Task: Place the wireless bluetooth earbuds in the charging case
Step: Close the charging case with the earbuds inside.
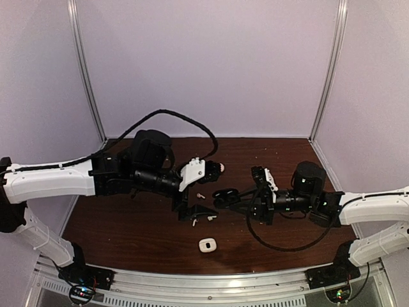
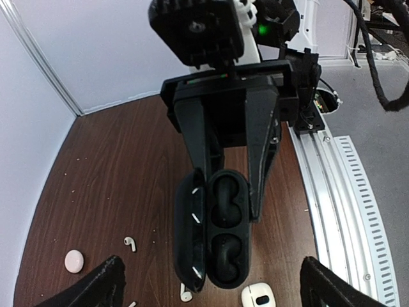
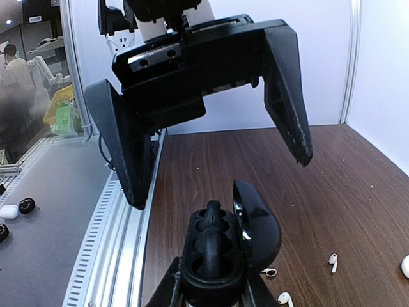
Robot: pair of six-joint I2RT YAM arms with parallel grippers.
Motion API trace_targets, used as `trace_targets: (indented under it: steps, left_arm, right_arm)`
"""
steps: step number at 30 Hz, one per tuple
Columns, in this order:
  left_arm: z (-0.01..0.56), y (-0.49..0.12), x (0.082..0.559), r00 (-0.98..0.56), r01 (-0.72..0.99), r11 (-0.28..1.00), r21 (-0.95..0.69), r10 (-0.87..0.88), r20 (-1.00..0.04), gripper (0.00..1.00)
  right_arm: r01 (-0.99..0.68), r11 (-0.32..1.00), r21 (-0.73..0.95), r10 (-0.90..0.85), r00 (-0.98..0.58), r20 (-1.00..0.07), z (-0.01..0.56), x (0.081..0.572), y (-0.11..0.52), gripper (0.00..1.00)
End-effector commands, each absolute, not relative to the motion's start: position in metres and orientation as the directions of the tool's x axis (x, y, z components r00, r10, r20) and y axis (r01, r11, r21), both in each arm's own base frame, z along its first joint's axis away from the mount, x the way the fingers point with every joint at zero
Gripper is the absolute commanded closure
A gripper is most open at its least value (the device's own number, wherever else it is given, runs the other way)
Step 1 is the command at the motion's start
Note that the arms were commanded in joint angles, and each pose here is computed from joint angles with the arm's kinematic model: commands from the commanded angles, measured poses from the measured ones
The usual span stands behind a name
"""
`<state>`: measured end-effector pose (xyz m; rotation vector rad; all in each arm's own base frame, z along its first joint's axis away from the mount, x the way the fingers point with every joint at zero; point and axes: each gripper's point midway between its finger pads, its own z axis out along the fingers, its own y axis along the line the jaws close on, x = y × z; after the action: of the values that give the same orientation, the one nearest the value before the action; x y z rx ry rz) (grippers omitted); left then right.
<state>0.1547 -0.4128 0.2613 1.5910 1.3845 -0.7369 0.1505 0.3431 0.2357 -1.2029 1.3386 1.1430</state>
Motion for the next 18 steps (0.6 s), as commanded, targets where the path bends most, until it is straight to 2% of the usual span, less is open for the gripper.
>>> trace_targets:
  steps: [1, 8, 18]
  left_arm:
    - [0.263, -0.423, 0.138, 0.257, 0.966, -0.106, 0.234, 0.385, -0.887, 0.05]
    - [0.260, -0.425, 0.115, 0.360, 0.932, -0.187, 0.311, 0.359, -0.861, 0.16]
    - [0.258, -0.425, 0.110, 0.448, 0.894, -0.160, 0.419, 0.380, -0.810, 0.27]
  right_arm:
    - [-0.998, 0.058, 0.018, -0.034, -0.020, -0.999, 0.254, 0.145, 0.343, 1.00]
    - [-0.994, 0.091, 0.060, -0.020, -0.062, -0.998, 0.254, 0.152, 0.343, 1.00]
    - [-0.986, 0.121, 0.118, 0.018, -0.116, -0.993, 0.258, 0.162, 0.337, 1.00]
